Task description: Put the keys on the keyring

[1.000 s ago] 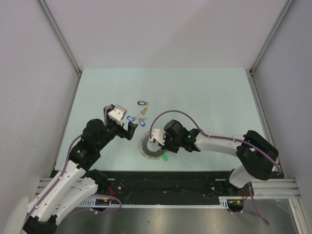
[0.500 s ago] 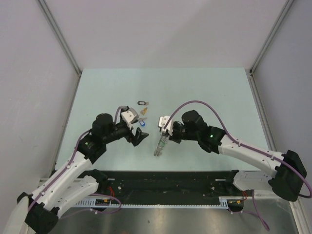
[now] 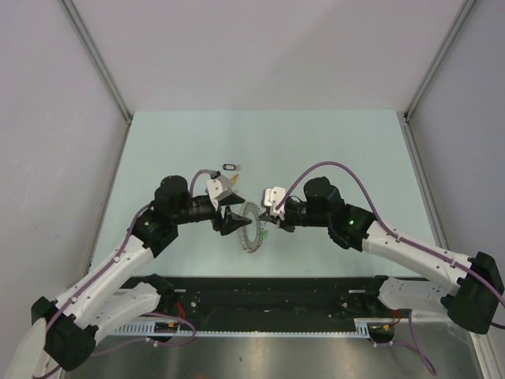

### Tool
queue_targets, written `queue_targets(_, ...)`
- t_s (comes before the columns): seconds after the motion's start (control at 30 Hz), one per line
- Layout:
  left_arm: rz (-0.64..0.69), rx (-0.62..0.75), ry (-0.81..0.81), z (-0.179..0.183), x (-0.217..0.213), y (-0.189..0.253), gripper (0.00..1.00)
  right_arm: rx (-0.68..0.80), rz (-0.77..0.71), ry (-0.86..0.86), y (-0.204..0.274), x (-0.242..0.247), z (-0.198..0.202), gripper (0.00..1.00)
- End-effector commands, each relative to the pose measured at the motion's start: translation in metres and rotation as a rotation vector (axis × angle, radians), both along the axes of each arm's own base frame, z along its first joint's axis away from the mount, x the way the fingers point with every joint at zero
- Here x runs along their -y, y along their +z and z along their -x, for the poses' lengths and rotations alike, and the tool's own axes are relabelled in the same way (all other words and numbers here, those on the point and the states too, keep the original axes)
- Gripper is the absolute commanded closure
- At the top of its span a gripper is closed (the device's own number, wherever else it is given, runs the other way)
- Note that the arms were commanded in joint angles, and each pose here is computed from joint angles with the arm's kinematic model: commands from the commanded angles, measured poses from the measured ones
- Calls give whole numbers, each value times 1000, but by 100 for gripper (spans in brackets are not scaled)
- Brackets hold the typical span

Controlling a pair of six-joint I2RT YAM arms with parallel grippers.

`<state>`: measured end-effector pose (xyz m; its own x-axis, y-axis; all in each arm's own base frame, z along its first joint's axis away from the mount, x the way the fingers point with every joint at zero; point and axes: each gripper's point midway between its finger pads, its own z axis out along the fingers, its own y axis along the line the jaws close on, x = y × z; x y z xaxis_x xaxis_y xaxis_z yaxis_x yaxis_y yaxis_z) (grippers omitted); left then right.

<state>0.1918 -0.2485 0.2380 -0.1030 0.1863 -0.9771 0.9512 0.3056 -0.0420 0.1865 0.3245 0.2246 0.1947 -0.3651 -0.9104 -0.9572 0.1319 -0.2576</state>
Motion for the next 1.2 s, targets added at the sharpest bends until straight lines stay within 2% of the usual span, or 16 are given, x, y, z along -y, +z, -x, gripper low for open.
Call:
queue_targets(0.0,41,53,-111,13,14,17,33,67,-126,38,48,-8,3,100)
queue_targets(0.13,15,34,-127,12,16,4,36,56,-118,37,44,-9,2,100)
queue_targets(0.23,11,28,-147,14,19,1,45,51,-117,42,43,-10,3,100)
queue_targets(0.27,16,37,-154,14,20,2,51,49,-117,45,43,-10,4,100)
queue_targets(0.37,19,36,-173,16,24,1,57,48,-119,44,44,-9,4,100)
queue_targets(0.77,-31,10,-170,15,26,-17,64,47,-127,46,46,-10,5,100)
queue_targets(1.17,-39,-16,-189,16,29,-22,77,46,-135,54,48,-10,7,100)
